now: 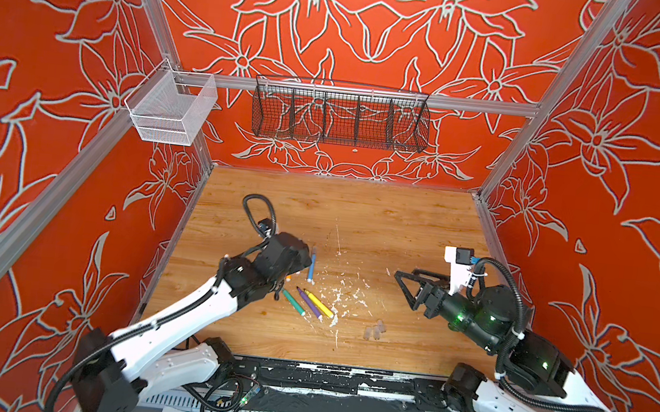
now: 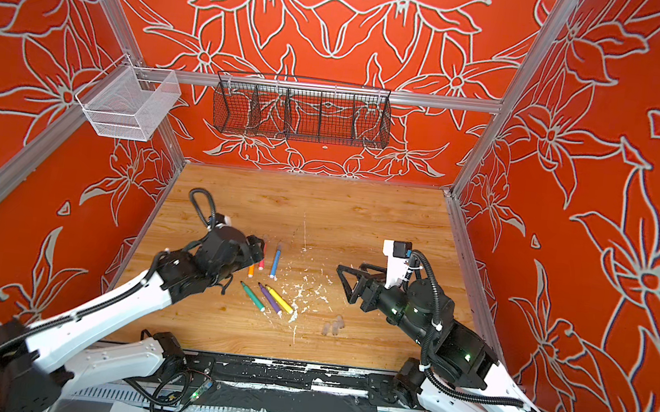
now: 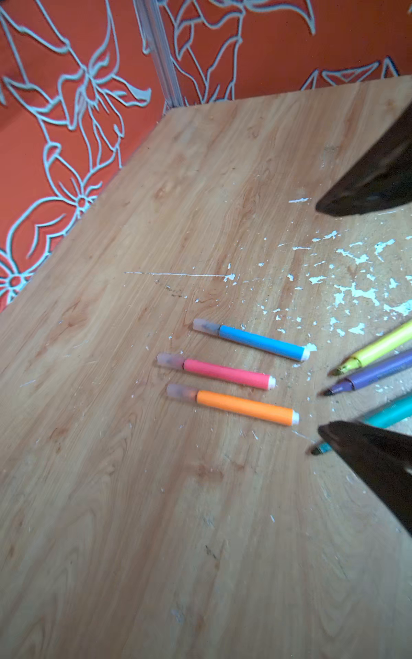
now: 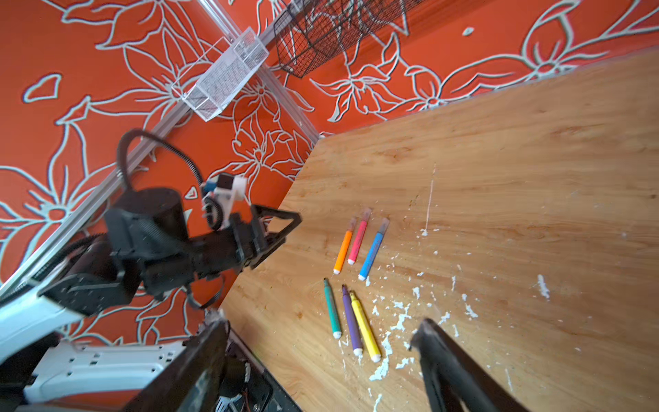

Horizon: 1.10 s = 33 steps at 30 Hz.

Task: Insert the pens into the pen caps
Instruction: 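Lay the capped blue marker beside the pink marker with the left gripper, then move the left gripper over the yellow marker and lower onto it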

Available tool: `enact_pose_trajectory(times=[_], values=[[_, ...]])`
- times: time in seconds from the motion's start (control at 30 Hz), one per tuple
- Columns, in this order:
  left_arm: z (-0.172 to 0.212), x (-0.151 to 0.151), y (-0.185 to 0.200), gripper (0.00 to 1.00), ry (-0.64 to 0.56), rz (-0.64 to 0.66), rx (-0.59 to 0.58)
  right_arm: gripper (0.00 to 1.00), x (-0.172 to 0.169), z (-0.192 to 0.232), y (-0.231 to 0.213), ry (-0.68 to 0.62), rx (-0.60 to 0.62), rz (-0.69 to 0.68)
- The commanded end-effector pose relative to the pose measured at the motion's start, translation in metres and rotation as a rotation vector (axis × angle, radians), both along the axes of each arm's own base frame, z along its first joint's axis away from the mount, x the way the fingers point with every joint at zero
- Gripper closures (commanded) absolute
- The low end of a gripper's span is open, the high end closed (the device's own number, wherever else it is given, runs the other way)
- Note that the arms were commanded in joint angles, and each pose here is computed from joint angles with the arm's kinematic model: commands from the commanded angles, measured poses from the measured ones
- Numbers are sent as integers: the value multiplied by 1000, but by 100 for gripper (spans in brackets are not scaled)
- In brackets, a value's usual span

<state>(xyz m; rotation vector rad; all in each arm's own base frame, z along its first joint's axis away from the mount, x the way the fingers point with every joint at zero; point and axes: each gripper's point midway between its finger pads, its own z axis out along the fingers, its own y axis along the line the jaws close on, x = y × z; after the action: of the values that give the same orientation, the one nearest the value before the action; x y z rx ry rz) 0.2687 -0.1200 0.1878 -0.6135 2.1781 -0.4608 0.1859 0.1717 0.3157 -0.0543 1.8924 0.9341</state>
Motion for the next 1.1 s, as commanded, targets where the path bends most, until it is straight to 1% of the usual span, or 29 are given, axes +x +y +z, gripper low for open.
enact_pose_trajectory(times=[0.0, 0.07, 0.1, 0.23, 0.33, 0.47, 0.5, 0.57, 0.63, 0.73, 0.8, 0.93, 1.07], values=[[-12, -15, 10, 11, -45, -4, -41, 11, 23, -38, -25, -17, -189, -172], [-13, -23, 4, 2, -76, -64, -89, 11, 31, -52, -33, -15, -270, -226], [-15, -27, 2, 0, -73, -74, -115, 11, 36, -57, -37, -23, -305, -251], [-15, -38, -11, 0, -21, -98, -160, 11, 49, -70, -55, -42, -435, -356], [-22, -48, -29, 5, 77, -102, -128, 11, 55, -81, -74, -60, -525, -455], [-28, -60, -66, 7, 114, -115, -76, 12, 59, -96, -116, -66, -609, -697], [-33, -63, -78, 7, 125, -114, -54, 12, 57, -101, -125, -51, -614, -751], [-39, -68, -101, 8, 137, -124, -24, 12, 56, -109, -131, -48, -609, -780], [-45, -72, -119, 13, 162, -109, 21, 12, 56, -120, -131, -59, -604, -778], [-58, -82, -143, 22, 198, -71, 75, 12, 60, -132, -120, -70, -584, -722], [-70, -86, -156, 25, 220, -42, 96, 13, 60, -134, -123, -64, -599, -742], [-91, -90, -157, 32, 269, 21, 119, 13, 64, -132, -126, -64, -632, -778], [-102, -88, -159, 33, 266, 34, 138, 13, 66, -122, -142, -74, -653, -902]])
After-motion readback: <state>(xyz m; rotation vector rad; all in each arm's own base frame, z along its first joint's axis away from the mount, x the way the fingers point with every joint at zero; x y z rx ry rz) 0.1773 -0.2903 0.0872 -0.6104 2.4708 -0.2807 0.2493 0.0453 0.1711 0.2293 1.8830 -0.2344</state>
